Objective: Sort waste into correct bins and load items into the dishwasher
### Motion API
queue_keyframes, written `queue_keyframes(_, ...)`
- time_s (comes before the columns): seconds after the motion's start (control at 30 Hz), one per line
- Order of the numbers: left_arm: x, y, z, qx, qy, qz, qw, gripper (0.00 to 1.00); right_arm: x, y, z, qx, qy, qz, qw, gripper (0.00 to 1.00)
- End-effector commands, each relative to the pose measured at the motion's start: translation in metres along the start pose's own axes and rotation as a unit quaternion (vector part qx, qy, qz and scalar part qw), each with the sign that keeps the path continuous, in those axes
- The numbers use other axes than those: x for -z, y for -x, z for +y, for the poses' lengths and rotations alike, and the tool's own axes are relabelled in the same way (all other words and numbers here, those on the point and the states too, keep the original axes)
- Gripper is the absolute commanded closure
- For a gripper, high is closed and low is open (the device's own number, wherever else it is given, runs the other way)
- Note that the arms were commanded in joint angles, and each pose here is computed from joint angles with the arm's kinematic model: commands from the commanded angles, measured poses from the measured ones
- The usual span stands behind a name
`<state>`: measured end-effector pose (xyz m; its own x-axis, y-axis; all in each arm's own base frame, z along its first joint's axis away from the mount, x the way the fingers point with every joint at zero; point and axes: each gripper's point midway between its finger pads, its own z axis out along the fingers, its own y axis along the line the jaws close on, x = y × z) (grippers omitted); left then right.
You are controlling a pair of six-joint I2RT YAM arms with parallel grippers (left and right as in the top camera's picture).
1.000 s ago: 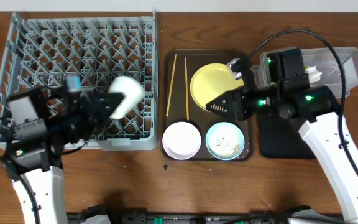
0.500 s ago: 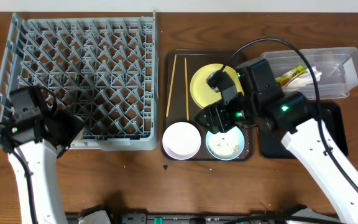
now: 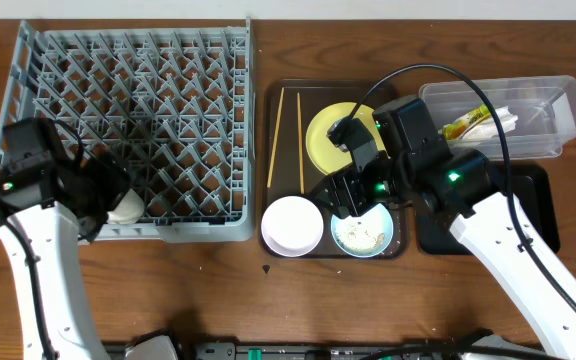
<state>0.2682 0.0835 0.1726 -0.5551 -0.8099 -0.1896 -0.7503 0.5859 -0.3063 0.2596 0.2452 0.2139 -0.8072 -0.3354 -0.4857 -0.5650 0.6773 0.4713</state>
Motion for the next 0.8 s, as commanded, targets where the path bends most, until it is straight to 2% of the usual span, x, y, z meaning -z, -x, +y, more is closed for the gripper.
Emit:
queue_keyframes(0.0, 0.024, 0.007, -0.011, -0.022, -0.024, -0.025, 0.999, 0.13, 0.002, 0.001, 0.003, 0.007, -0.002, -0.003, 1.000, 0.37)
queue_keyframes(0.1, 0.029, -0.007, -0.019, -0.043, -0.056, 0.000, 0.998, 0.14, 0.001, 0.001, -0.004, -0.006, -0.021, -0.004, 1.000, 0.38)
queue_keyframes(0.13, 0.033, -0.015, -0.029, -0.070, -0.087, 0.011, 0.994, 0.20, 0.001, -0.001, -0.019, -0.042, -0.061, -0.006, 0.997, 0.39)
queue_keyframes(0.2, 0.044, -0.026, -0.041, -0.111, -0.128, 0.018, 0.985, 0.23, -0.001, -0.008, -0.034, -0.080, -0.100, -0.004, 0.992, 0.41)
queue_keyframes(0.3, 0.067, -0.044, -0.056, -0.190, -0.173, -0.002, 0.966, 0.23, -0.017, -0.032, -0.036, -0.084, -0.109, 0.030, 0.990, 0.47)
queue_keyframes(0.4, 0.095, -0.066, -0.066, -0.275, -0.203, -0.045, 0.939, 0.23, -0.035, -0.063, -0.062, -0.119, -0.184, 0.057, 0.974, 0.48)
queue_keyframes(0.5, 0.115, -0.085, -0.073, -0.334, -0.227, -0.075, 0.912, 0.23, -0.050, -0.075, -0.079, -0.129, -0.221, 0.063, 0.965, 0.52)
queue_keyframes(0.63, 0.131, -0.105, -0.076, -0.366, -0.250, -0.085, 0.892, 0.22, -0.065, -0.074, -0.084, -0.142, -0.220, 0.069, 0.963, 0.54)
queue_keyframes(0.77, 0.132, -0.116, -0.078, -0.382, -0.257, -0.075, 0.885, 0.22, -0.086, -0.095, -0.092, -0.204, -0.225, 0.112, 0.946, 0.63)
